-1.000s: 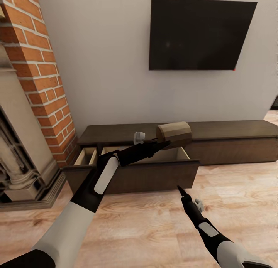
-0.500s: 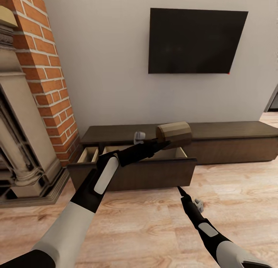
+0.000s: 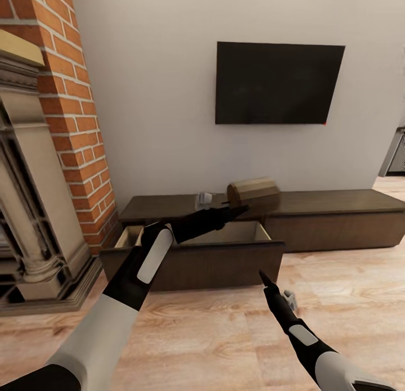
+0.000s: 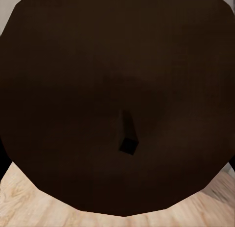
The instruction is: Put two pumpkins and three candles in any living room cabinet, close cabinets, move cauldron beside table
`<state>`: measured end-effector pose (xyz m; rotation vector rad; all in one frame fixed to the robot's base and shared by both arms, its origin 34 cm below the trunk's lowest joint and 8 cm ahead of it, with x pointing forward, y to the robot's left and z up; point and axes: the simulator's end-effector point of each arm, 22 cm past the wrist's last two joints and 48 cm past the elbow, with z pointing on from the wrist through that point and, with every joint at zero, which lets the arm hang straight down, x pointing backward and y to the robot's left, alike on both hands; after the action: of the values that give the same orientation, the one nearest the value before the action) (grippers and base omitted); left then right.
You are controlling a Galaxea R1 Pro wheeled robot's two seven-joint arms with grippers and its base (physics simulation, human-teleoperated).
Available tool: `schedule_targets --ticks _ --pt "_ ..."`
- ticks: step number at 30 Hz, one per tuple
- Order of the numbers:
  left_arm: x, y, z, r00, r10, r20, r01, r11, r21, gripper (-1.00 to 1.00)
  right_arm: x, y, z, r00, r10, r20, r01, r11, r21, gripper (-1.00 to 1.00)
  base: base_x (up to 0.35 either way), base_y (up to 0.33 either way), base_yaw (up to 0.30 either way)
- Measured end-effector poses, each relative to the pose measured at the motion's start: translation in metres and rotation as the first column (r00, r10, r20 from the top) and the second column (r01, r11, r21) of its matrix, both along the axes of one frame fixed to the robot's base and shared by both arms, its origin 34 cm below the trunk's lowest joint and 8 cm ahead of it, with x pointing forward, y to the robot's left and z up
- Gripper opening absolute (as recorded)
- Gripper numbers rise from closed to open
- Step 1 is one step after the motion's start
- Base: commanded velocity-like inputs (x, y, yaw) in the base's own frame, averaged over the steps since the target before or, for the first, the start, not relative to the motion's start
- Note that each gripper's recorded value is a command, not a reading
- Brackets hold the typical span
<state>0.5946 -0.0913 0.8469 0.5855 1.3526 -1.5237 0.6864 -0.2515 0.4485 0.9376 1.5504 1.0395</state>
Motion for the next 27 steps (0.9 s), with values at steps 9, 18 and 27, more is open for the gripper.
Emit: schedule_targets --ticks 9,18,27 --pt "-0.014 0.000 0.022 0.999 0.001 0.041 -0.001 1.000 0.000 -1.00 0.003 -0.005 0.028 0.998 -0.031 0.057 0.032 0.999 -0.030 1.00 0.000 0.000 0.000" --pt "-0.014 0.002 0.027 0.998 0.026 0.051 -0.027 1.000 0.011 -1.00 0.001 -0.005 0.038 0.990 -0.098 0.104 0.108 0.989 -0.097 1.00 0.000 0.000 0.000" --pt "-0.014 0.003 0.033 0.997 0.053 0.054 -0.055 0.998 0.021 -1.00 0.002 -0.004 0.049 0.988 -0.093 0.124 0.105 0.990 -0.094 1.00 0.000 0.000 0.000"
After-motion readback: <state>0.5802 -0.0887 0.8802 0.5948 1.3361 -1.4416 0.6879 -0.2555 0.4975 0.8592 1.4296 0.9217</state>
